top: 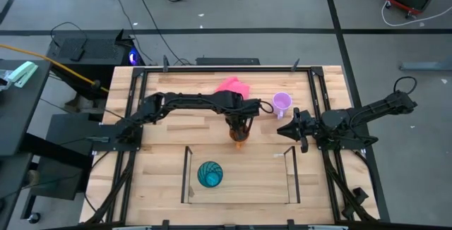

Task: Stack small to large cups/mugs on shelf
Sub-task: Put the orange mug on the shelf

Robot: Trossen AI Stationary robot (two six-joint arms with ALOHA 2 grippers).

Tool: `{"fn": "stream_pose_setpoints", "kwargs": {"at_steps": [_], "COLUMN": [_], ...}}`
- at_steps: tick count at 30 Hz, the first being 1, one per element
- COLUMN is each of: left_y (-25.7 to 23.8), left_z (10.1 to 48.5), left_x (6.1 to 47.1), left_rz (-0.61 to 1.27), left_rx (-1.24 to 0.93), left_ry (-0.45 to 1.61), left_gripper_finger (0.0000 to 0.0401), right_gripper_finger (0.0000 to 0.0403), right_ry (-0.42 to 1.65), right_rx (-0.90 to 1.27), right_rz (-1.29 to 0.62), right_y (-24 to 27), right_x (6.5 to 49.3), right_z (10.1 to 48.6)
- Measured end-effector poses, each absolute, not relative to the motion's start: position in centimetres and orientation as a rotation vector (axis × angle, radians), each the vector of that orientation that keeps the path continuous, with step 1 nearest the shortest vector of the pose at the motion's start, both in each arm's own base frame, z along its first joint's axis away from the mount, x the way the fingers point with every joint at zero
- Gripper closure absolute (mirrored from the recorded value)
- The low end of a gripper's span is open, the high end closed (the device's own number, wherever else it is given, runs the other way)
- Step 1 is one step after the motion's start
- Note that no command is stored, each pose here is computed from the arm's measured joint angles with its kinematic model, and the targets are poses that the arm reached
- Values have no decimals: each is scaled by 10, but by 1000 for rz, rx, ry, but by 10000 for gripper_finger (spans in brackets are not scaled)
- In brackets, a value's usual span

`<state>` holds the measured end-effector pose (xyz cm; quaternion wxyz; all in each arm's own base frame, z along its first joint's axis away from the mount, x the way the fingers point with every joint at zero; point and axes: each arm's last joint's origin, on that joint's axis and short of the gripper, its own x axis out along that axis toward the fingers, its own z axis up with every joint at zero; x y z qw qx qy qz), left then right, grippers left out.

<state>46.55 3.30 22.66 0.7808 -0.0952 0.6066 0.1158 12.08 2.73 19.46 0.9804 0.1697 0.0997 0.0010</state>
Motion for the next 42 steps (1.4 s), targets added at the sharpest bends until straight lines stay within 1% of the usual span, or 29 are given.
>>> {"fn": "stream_pose_setpoints", "kwargs": {"at_steps": [10,18,29,34,39,42], "left_y": [33,34,34,34,33,32], "left_z": [223,223,224,247,289,305], "left_x": [465,465,465,467,464,453], "left_rz": [254,250,241,219,190,182], "left_rx": [-211,-203,-192,-171,-137,-132], "left_ry": [1333,1330,1332,1287,1226,1197], "left_gripper_finger": [379,335,298,286,278,275], "right_gripper_finger": [345,345,345,345,345,345], "right_ry": [221,222,221,188,104,45], "right_rx": [335,333,333,349,364,353], "right_rz": [-2,-2,-1,5,22,34], "right_y": [27,27,27,27,28,28], "right_x": [120,120,120,121,122,123], "right_z": [193,193,193,196,204,210]}}
